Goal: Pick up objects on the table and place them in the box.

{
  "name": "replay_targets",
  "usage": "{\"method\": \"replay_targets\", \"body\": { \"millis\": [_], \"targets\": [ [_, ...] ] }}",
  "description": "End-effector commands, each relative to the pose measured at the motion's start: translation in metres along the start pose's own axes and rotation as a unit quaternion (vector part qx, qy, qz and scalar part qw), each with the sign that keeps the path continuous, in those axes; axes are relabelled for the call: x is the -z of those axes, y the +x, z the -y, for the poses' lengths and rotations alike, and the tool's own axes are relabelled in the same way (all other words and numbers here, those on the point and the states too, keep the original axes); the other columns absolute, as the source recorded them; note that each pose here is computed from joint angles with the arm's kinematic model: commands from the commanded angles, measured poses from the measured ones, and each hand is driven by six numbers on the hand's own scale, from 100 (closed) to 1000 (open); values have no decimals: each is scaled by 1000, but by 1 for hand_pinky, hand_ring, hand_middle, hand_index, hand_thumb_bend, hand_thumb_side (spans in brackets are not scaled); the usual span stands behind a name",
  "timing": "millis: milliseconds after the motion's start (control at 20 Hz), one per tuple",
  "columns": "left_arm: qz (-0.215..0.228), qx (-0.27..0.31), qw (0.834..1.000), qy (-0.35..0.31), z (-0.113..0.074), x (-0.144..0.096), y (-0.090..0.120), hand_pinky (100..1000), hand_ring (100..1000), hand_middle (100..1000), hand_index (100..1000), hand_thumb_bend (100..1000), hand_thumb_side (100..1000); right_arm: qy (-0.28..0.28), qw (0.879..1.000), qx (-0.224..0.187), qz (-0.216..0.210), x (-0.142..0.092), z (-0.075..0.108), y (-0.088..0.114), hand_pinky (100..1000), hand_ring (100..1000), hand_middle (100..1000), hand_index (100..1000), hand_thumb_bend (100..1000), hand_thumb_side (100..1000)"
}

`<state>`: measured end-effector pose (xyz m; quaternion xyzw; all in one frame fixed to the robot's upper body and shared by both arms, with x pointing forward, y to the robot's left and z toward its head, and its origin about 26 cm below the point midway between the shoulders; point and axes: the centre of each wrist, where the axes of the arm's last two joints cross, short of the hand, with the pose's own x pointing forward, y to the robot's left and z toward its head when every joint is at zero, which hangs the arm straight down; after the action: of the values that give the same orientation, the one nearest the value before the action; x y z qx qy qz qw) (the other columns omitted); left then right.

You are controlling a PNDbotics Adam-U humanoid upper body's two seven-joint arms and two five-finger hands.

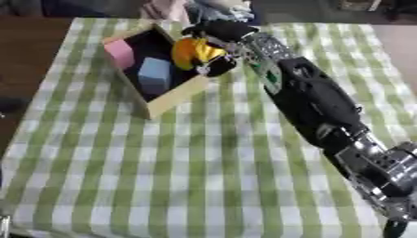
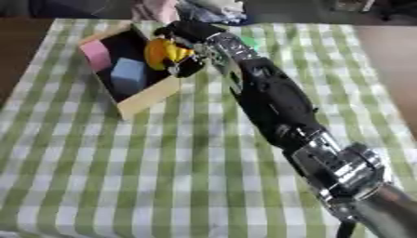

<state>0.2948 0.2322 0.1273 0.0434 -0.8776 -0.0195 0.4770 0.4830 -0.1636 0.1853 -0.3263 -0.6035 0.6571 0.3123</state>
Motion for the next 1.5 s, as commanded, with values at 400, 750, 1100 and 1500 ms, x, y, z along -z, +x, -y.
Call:
{"method": "replay_targets", "body": {
  "millis": [400, 750, 1100, 1500],
  "targets": [
    [21, 1, 1000, -2, -2, 4, 9, 674, 571, 732, 774, 106, 809, 16, 997, -32, 69, 0, 37, 19, 909, 895, 845, 1000, 100, 504],
    [20, 1, 1000, -3, -3, 4, 8, 674, 571, 732, 774, 107, 810, 29, 994, -24, 99, -6, 54, 29, 907, 893, 847, 1000, 100, 527],
    [18, 3, 1000, -3, -3, 4, 7, 674, 570, 732, 774, 108, 812, 5, 996, 33, 85, -20, 73, 10, 888, 874, 823, 992, 100, 415],
    [13, 4, 1000, -4, -2, 3, 6, 674, 570, 732, 775, 105, 817, -48, 995, 87, 0, -33, 77, -29, 874, 861, 826, 990, 100, 279]
  ]
}}
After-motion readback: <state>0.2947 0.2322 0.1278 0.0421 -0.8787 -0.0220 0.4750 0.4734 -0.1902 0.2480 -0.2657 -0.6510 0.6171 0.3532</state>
